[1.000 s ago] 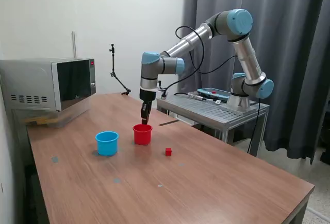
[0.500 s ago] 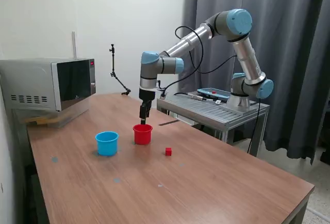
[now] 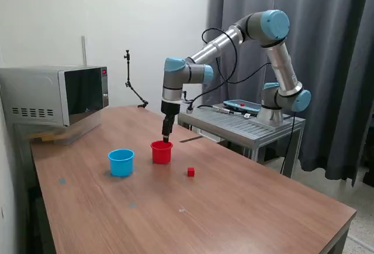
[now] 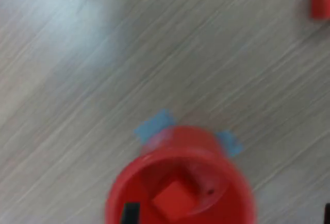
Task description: Place red objects in the red bin, and blue objects in the blue bin.
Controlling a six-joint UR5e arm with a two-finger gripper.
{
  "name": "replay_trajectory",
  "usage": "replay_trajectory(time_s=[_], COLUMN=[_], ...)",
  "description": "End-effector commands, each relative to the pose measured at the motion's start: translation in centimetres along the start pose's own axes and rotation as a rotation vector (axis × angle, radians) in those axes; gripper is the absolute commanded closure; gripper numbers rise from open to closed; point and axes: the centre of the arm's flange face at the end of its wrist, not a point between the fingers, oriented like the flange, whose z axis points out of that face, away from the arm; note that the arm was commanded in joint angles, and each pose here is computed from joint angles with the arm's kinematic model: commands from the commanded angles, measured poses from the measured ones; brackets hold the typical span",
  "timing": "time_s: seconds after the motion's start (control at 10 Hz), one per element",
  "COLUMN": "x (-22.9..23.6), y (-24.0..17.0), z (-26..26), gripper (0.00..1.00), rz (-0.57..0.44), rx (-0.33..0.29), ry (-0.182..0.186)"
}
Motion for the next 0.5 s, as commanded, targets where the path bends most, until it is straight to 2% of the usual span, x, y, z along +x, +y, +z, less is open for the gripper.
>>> replay_trajectory(time_s=[0.0,0.1,0.4], x=[3.9,4.8,6.7], y=[-4.2,-5.4,-7.9], z=[-0.4,-0.4,-0.6], gripper=[0.00,0.00,0.00], rz=[-0.070,-0.074,-0.114], rx=[0.019,0.037,0.042], ry=[0.027,0.047,0.048])
